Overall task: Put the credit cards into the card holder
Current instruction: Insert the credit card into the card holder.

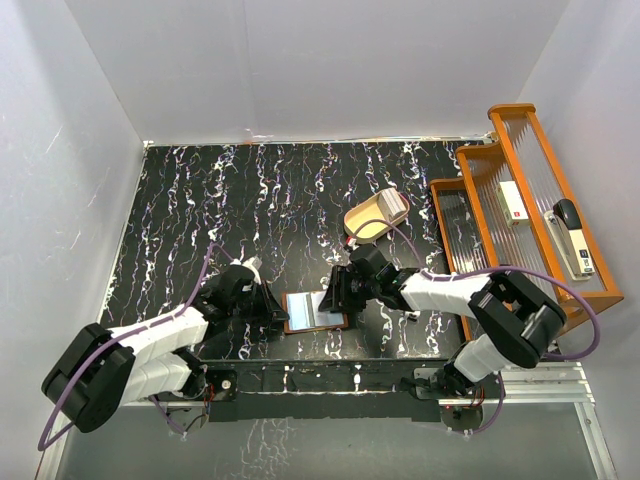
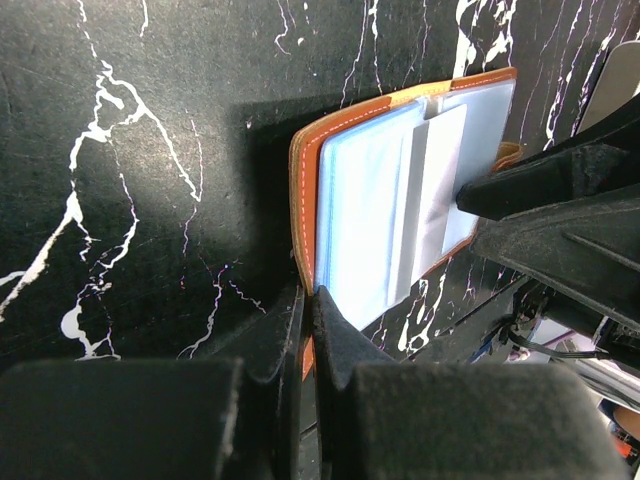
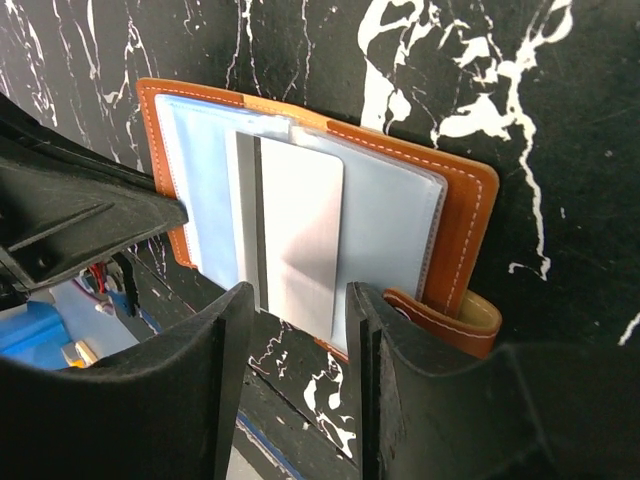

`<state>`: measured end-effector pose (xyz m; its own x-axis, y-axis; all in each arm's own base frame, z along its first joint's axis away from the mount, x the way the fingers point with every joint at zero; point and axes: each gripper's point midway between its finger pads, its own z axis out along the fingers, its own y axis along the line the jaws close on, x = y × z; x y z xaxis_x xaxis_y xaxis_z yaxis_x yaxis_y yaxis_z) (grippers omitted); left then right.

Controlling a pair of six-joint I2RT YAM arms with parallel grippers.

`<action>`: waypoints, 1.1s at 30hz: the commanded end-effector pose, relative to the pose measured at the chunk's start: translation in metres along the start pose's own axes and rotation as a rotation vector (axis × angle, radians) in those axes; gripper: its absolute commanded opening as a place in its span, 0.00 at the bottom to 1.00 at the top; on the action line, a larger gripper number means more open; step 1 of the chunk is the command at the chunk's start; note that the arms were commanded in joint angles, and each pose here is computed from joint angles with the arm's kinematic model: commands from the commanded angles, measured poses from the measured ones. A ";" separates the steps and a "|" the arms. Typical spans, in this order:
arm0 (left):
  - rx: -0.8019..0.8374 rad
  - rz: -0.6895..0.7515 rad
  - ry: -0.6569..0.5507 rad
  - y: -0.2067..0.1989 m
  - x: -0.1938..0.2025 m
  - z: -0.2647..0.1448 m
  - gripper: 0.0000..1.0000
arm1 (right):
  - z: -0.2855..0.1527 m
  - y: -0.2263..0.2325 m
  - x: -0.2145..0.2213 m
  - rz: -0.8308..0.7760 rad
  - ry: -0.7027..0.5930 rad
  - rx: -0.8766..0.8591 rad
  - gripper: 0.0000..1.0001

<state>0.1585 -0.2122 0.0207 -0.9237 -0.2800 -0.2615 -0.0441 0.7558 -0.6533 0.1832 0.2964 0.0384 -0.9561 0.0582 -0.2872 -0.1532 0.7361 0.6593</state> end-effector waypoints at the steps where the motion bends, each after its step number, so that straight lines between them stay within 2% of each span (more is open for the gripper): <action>1: 0.030 0.001 0.024 -0.004 0.005 0.000 0.00 | 0.005 0.021 -0.013 -0.035 -0.033 -0.064 0.41; 9: 0.046 0.011 0.021 -0.010 0.003 -0.001 0.00 | 0.011 0.029 -0.009 -0.047 -0.018 -0.101 0.46; 20: 0.054 0.010 0.014 -0.011 0.003 -0.002 0.00 | 0.016 0.051 -0.001 -0.098 -0.004 -0.197 0.46; 28: 0.064 0.022 0.026 -0.013 0.004 -0.002 0.00 | 0.020 0.057 -0.007 -0.127 -0.007 -0.189 0.40; 33: 0.070 0.025 0.038 -0.012 0.007 -0.002 0.00 | 0.021 0.056 -0.011 -0.139 -0.020 -0.171 0.40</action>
<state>0.1570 -0.2175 0.0249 -0.9293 -0.2690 -0.2531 -0.0289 0.7360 -0.6764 0.1776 0.3356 0.0455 -0.9451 -0.0216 -0.3262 -0.2613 0.6492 0.7143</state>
